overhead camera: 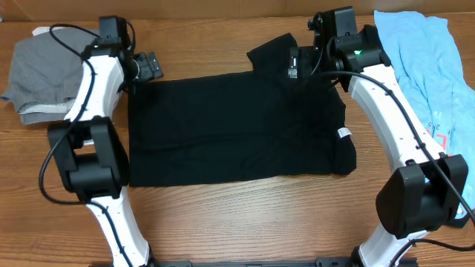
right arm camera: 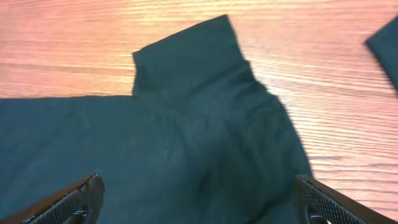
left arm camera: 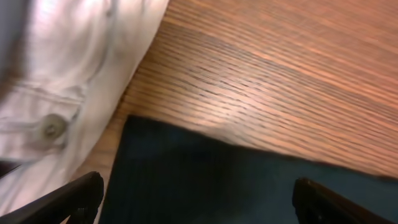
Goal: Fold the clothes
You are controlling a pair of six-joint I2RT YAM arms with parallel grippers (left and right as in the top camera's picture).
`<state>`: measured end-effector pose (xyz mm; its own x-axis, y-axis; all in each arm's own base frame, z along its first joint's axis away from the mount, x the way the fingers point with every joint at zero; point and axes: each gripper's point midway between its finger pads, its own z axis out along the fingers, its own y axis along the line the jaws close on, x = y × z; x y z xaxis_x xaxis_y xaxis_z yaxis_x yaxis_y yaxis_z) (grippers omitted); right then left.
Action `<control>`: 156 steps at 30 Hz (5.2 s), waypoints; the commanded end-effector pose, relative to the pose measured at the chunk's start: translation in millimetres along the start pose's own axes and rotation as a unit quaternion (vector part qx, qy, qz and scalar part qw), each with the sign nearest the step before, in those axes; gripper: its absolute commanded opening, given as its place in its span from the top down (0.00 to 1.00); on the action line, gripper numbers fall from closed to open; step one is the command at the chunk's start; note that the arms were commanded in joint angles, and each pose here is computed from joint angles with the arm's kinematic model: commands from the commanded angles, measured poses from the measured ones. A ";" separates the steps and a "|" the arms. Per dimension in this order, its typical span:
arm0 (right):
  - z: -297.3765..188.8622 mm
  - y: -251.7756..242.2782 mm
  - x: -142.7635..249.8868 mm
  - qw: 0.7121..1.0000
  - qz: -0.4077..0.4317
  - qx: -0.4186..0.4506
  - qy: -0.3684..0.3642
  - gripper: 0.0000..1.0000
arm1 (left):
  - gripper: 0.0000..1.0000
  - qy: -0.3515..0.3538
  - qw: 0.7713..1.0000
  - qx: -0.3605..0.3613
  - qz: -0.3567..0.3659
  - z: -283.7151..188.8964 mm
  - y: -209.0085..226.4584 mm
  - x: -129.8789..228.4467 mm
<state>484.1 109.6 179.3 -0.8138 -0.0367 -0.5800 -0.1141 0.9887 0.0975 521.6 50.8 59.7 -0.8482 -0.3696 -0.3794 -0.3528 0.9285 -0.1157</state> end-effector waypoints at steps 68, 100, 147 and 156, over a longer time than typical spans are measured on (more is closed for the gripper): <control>100.8 -63.4 -19.7 0.999 0.030 0.020 -0.015 0.10 | 0.96 0.039 0.998 -0.037 0.033 -26.5 -29.2 5.9; 100.0 -82.0 149.7 0.928 0.192 0.091 0.307 0.14 | 0.96 0.070 0.994 -0.066 0.052 -29.6 -22.8 23.2; 191.1 -75.9 -5.3 0.994 0.104 0.018 0.016 0.24 | 0.96 0.061 0.995 -0.061 0.053 -28.8 -25.7 19.3; 212.4 -73.8 9.9 0.989 0.142 0.007 0.030 0.30 | 0.95 0.057 0.995 -0.060 0.053 -28.5 -26.4 17.4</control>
<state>610.2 60.7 19.3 -0.8224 0.2136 -0.5273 0.1154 0.9702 0.2130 498.7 17.3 62.9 -0.9319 -0.2829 -0.2268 -0.2985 0.9537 0.0369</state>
